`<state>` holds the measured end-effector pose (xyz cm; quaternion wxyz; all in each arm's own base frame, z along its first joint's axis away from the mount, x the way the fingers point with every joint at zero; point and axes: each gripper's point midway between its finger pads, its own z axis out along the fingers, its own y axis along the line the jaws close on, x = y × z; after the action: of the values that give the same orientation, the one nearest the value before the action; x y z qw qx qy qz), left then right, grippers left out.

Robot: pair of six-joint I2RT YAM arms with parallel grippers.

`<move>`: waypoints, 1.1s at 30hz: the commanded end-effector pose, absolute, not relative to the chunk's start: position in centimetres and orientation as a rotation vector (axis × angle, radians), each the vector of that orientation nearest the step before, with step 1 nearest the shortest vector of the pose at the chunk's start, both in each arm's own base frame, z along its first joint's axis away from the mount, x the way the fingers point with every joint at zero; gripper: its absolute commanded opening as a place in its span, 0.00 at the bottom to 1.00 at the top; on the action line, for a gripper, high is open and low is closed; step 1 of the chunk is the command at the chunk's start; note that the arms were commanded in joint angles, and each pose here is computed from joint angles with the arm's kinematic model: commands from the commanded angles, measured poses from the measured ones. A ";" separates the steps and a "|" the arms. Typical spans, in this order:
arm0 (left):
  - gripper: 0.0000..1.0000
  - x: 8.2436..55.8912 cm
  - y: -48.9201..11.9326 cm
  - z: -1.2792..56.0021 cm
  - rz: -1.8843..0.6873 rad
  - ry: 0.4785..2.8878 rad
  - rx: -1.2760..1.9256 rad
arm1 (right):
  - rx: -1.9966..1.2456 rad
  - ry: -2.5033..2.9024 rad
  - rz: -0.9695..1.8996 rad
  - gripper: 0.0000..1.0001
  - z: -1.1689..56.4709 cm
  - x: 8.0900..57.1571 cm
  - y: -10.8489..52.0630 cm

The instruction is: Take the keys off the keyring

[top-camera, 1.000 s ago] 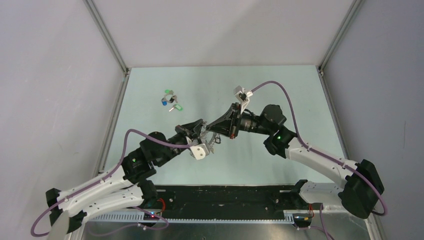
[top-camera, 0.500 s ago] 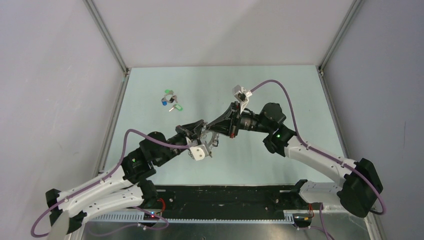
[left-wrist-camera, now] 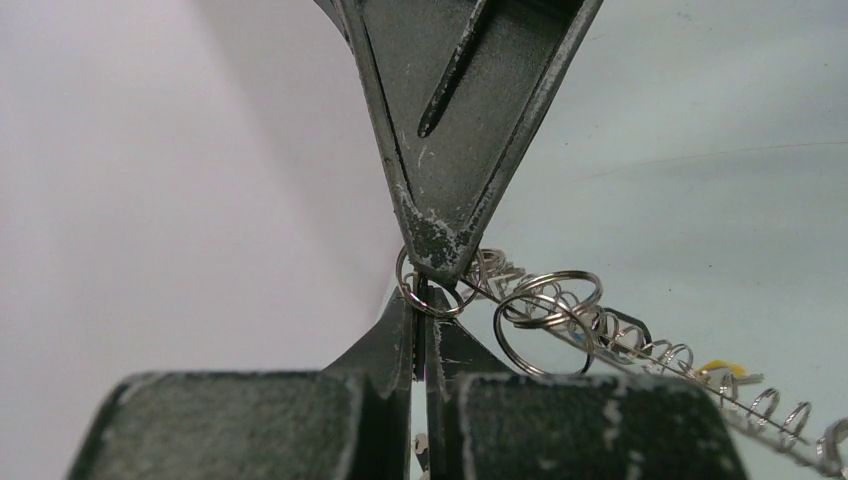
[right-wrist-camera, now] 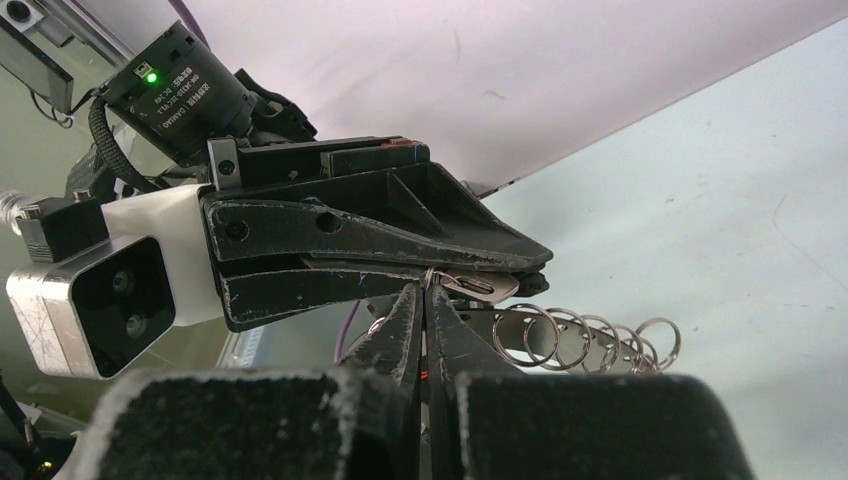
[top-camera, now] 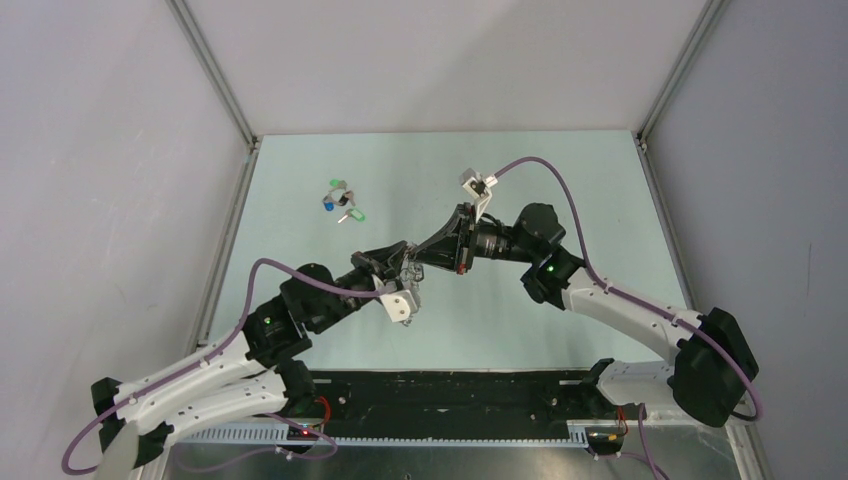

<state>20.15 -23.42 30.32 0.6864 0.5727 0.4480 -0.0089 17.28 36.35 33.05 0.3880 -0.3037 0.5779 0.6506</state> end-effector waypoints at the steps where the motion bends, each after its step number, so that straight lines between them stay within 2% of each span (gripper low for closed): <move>1: 0.00 19.9 -23.5 34.4 -0.045 0.911 1.162 | -0.806 1.483 1.713 0.00 33.5 16.2 36.7; 33: 0.00 20.8 -22.3 35.0 0.021 0.934 1.119 | -0.918 1.772 1.700 0.00 27.1 13.2 35.8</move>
<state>19.92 -23.18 27.92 0.6558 0.5980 0.4607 -0.0058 16.54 36.28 30.25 0.3430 -0.3027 0.6263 0.6313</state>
